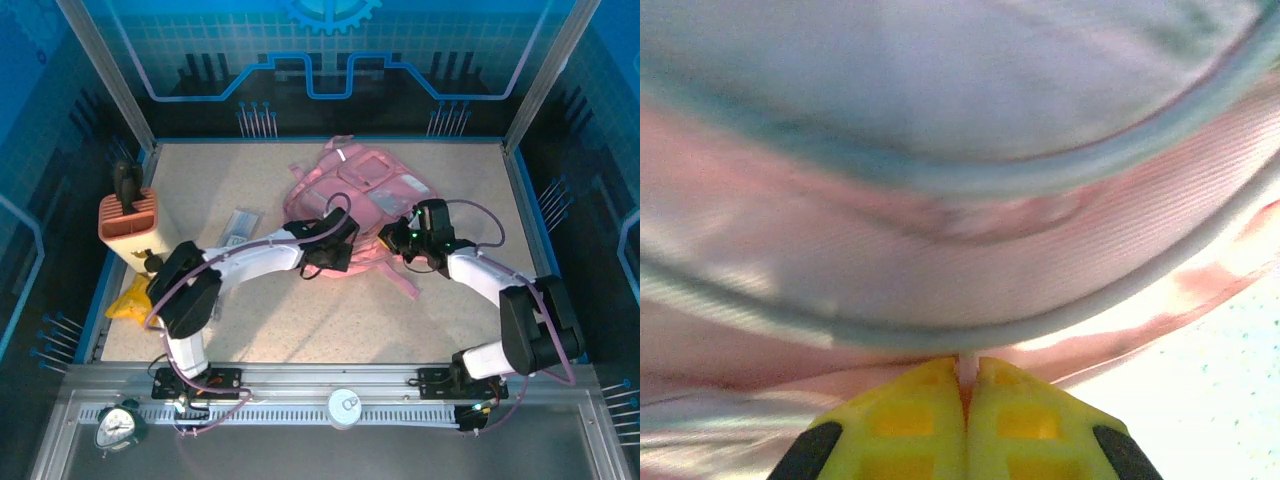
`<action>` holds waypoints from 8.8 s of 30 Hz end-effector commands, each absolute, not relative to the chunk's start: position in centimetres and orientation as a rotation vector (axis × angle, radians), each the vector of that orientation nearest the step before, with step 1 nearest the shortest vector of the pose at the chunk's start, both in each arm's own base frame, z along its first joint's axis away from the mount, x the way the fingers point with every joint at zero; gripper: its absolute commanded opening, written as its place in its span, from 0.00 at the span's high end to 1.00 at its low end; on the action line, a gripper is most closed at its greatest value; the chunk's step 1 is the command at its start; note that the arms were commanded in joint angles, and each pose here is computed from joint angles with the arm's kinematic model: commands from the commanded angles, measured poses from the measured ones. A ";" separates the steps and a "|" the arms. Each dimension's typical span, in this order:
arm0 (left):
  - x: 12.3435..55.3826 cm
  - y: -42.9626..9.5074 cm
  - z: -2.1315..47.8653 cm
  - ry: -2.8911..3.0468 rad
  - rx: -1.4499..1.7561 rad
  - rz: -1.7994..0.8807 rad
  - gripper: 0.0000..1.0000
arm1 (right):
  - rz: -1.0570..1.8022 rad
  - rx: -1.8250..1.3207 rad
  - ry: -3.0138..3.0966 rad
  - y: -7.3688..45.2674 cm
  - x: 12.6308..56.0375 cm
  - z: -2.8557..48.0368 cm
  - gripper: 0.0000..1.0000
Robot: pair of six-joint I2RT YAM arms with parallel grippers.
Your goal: Pack the student bag
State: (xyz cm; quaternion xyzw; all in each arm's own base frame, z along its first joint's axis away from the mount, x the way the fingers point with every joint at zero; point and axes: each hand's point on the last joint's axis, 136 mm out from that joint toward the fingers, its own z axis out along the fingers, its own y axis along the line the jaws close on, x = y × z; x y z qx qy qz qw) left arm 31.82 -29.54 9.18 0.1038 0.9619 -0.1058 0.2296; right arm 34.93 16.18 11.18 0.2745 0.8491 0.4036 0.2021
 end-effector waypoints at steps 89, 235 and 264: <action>30.8 -30.3 11.3 2.557 0.293 -0.523 1.00 | 1.116 0.635 2.416 9.9 36.5 14.6 1.00; 35.3 -7.7 1.7 2.767 -0.570 -0.327 0.12 | 0.993 -0.071 2.360 21.8 26.8 13.6 0.00; 24.8 -14.0 6.4 2.688 -0.578 -0.376 0.21 | 0.877 -0.421 2.519 26.6 24.3 11.7 0.05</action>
